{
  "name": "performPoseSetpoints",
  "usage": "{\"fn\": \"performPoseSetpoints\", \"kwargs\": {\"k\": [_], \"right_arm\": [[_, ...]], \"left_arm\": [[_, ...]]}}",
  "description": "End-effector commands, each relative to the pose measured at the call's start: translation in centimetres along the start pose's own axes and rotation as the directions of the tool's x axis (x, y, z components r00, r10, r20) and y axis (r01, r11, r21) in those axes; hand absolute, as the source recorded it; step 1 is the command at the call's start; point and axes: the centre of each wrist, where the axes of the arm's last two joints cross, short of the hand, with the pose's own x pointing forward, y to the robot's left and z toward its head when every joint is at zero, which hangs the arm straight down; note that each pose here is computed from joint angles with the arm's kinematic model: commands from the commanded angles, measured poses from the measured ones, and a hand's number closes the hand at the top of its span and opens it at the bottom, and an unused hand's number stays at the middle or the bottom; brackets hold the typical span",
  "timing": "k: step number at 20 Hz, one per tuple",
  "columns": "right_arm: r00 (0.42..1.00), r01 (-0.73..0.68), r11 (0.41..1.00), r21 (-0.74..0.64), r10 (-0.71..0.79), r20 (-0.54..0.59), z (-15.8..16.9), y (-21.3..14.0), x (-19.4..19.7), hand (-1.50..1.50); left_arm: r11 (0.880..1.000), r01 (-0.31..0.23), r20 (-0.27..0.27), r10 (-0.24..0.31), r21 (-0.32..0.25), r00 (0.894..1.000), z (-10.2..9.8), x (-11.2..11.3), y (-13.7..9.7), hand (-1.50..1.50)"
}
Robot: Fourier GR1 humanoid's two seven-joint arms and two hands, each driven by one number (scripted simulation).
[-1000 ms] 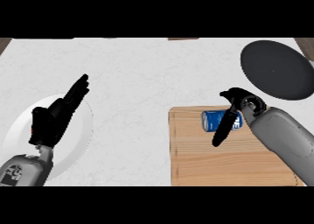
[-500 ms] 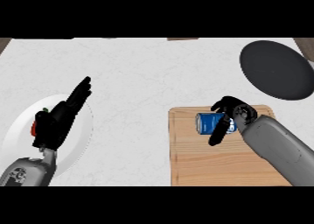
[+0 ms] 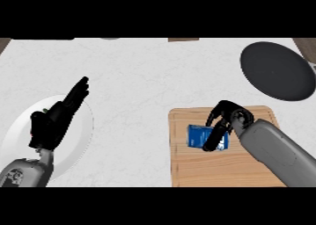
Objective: Pick the can from the cutting board and place it in the pan
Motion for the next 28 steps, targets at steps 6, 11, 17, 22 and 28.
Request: {"fn": "performPoseSetpoints", "kwargs": {"k": [6,11,17,22,28], "right_arm": [[0.996,-0.082,0.981,-0.174,0.087,0.021,3.6,-1.1,0.5,1.5],[0.745,-0.215,0.875,-0.433,0.433,0.507,9.5,2.4,-0.9,1.5],[0.629,0.024,0.705,-0.709,0.54,0.559,14.6,0.7,-5.0,1.5],[0.603,0.216,0.621,-0.753,0.522,0.603,16.3,-0.8,-9.4,1.5],[0.668,0.353,0.593,-0.724,0.382,0.638,15.1,-0.6,-13.4,1.5]], "left_arm": [[1.0,0.003,-0.002,-0.003,-0.003,1.0,0.7,0.1,-0.1,0.0],[0.998,0.007,-0.045,-0.004,0.06,0.999,1.0,-1.0,1.6,0.0],[0.997,-0.019,-0.051,0.023,0.076,0.998,1.8,-2.1,1.3,0.0],[0.998,-0.002,-0.029,0.004,0.068,1.0,2.4,-1.3,1.6,0.0],[0.999,-0.004,-0.024,0.005,0.039,1.0,0.3,0.6,0.7,0.0]]}}
